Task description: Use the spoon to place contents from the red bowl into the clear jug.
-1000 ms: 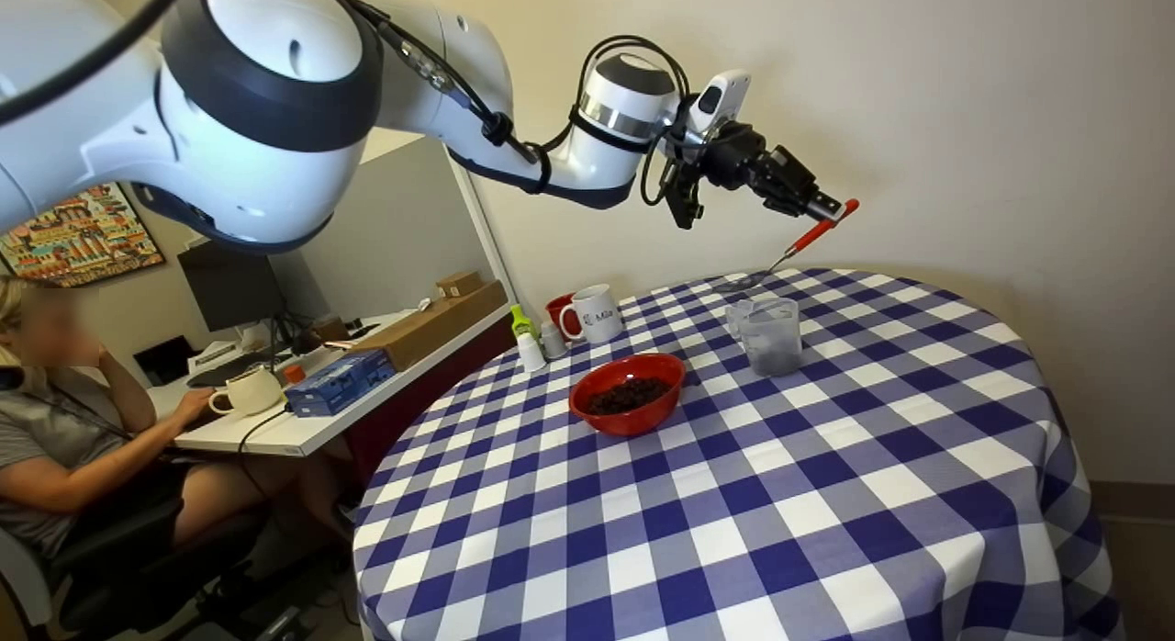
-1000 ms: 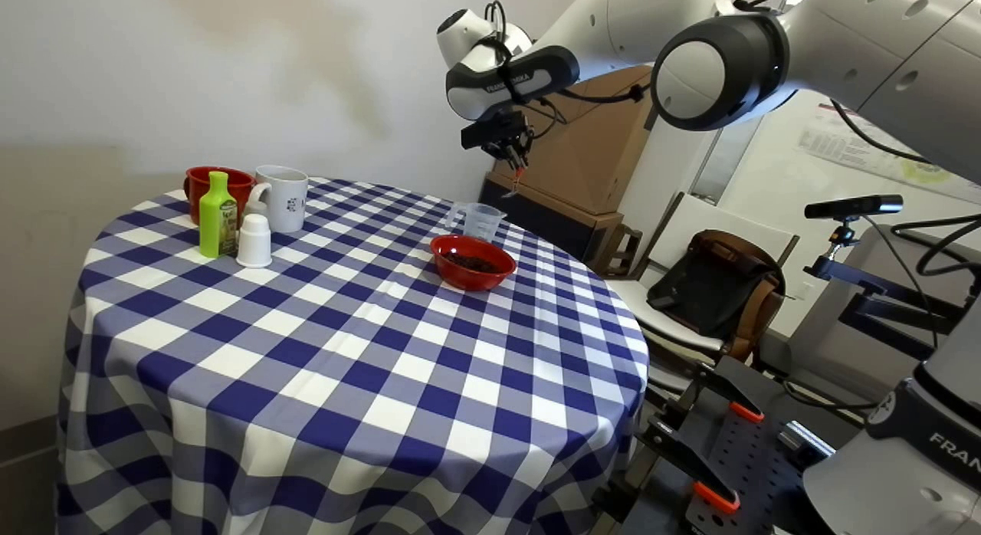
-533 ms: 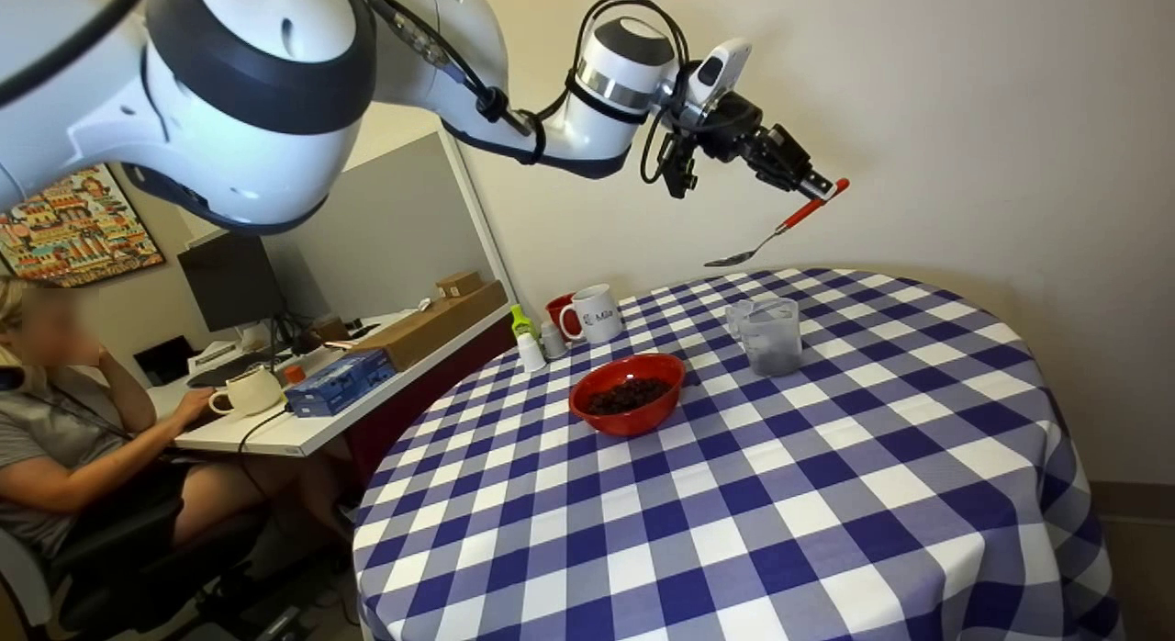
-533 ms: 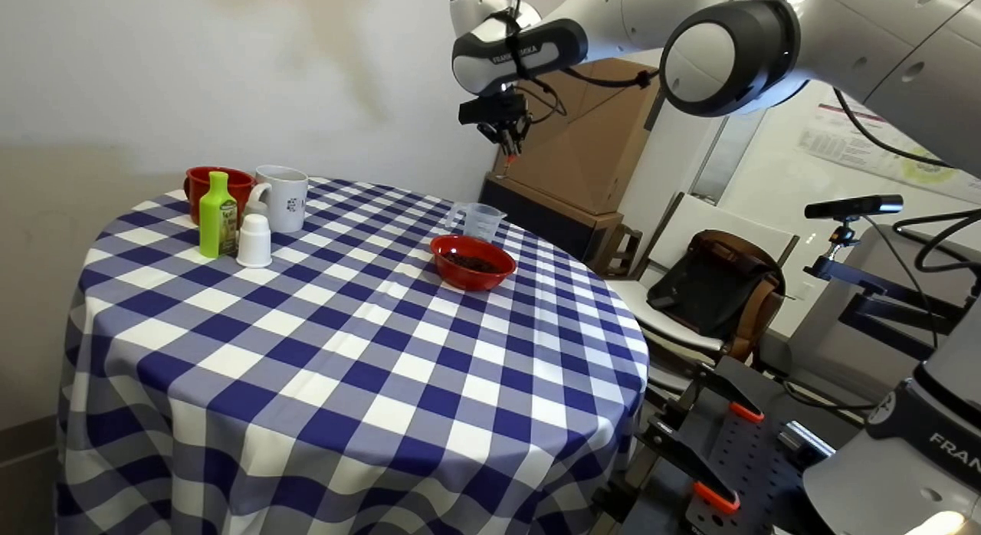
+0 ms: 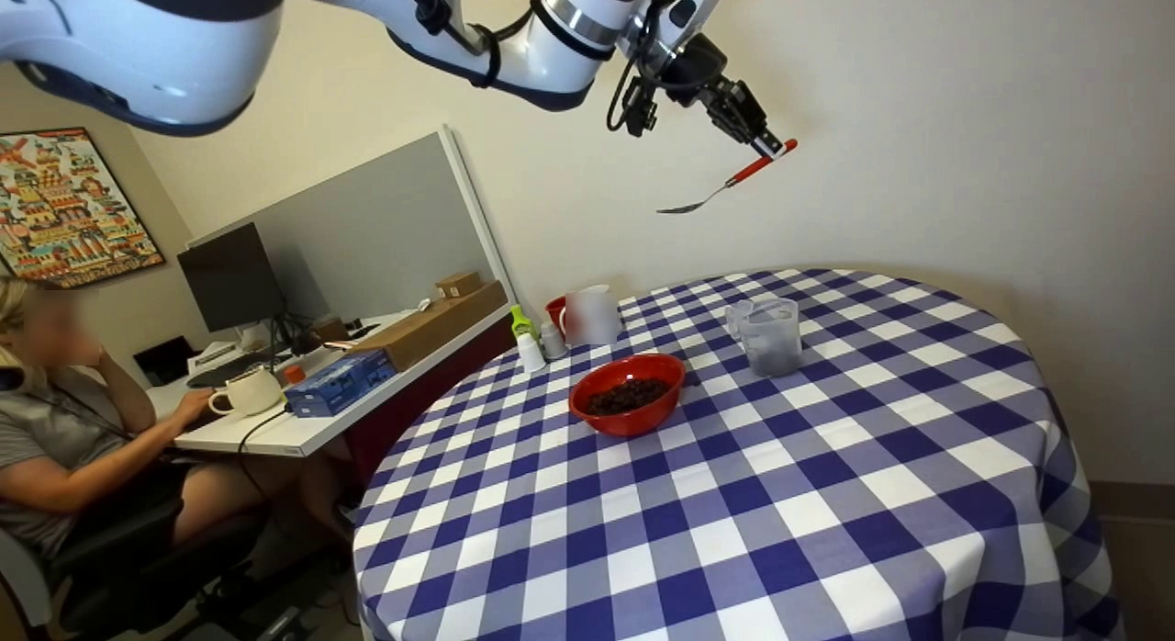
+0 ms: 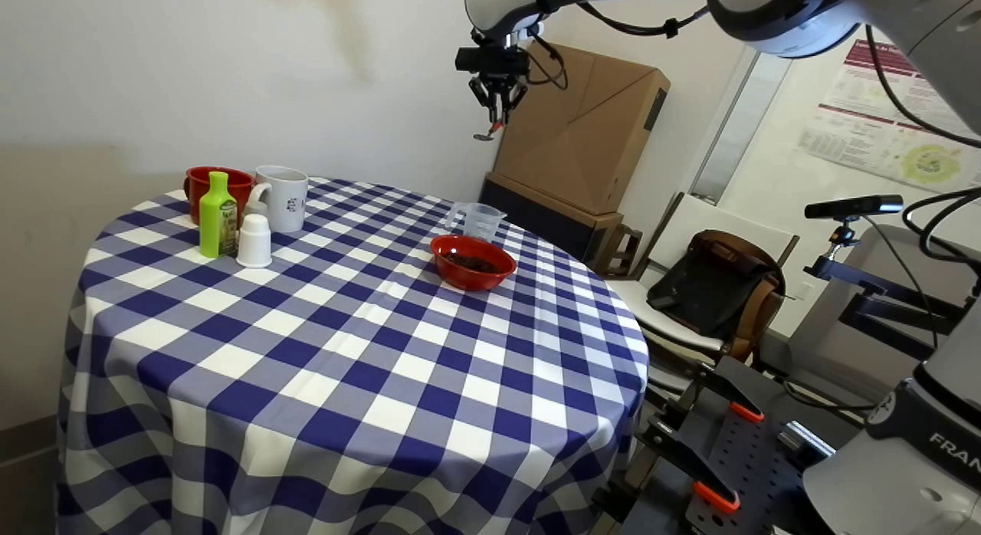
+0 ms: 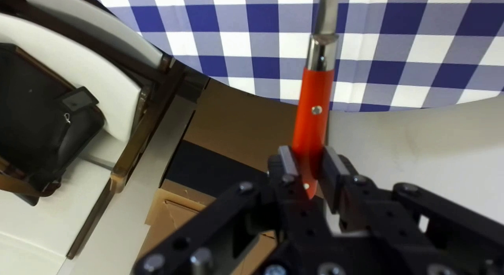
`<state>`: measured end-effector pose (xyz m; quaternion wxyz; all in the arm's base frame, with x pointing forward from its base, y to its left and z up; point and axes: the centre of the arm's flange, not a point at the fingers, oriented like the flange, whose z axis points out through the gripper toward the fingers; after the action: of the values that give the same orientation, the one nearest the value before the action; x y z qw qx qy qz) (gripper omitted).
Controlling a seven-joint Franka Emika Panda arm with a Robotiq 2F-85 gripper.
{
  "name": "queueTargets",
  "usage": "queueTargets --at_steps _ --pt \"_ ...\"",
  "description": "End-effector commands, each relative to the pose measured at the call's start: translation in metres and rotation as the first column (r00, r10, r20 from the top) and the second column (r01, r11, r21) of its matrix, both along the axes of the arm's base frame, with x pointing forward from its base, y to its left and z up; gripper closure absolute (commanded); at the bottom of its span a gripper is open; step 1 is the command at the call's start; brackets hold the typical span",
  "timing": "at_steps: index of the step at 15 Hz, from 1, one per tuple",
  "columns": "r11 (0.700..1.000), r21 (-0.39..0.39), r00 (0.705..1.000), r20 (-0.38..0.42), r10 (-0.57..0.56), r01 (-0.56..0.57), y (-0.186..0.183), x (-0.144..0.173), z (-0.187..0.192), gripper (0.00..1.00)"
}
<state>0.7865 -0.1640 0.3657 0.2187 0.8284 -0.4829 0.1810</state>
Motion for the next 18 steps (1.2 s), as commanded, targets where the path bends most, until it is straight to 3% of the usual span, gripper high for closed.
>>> queueTargets --at_steps 1,10,15,18 --pt "0.997 0.063 0.999 0.003 0.043 -0.043 0.015 -0.077 0.007 0.95" --pt "0.986 0.151 0.996 -0.069 -0.056 0.066 0.015 -0.132 0.003 0.95" --pt "0.989 0.138 0.996 -0.077 -0.05 0.06 0.011 -0.175 -0.016 0.95" --pt "0.995 0.084 0.998 -0.023 -0.057 0.059 0.0 -0.202 -0.038 0.95"
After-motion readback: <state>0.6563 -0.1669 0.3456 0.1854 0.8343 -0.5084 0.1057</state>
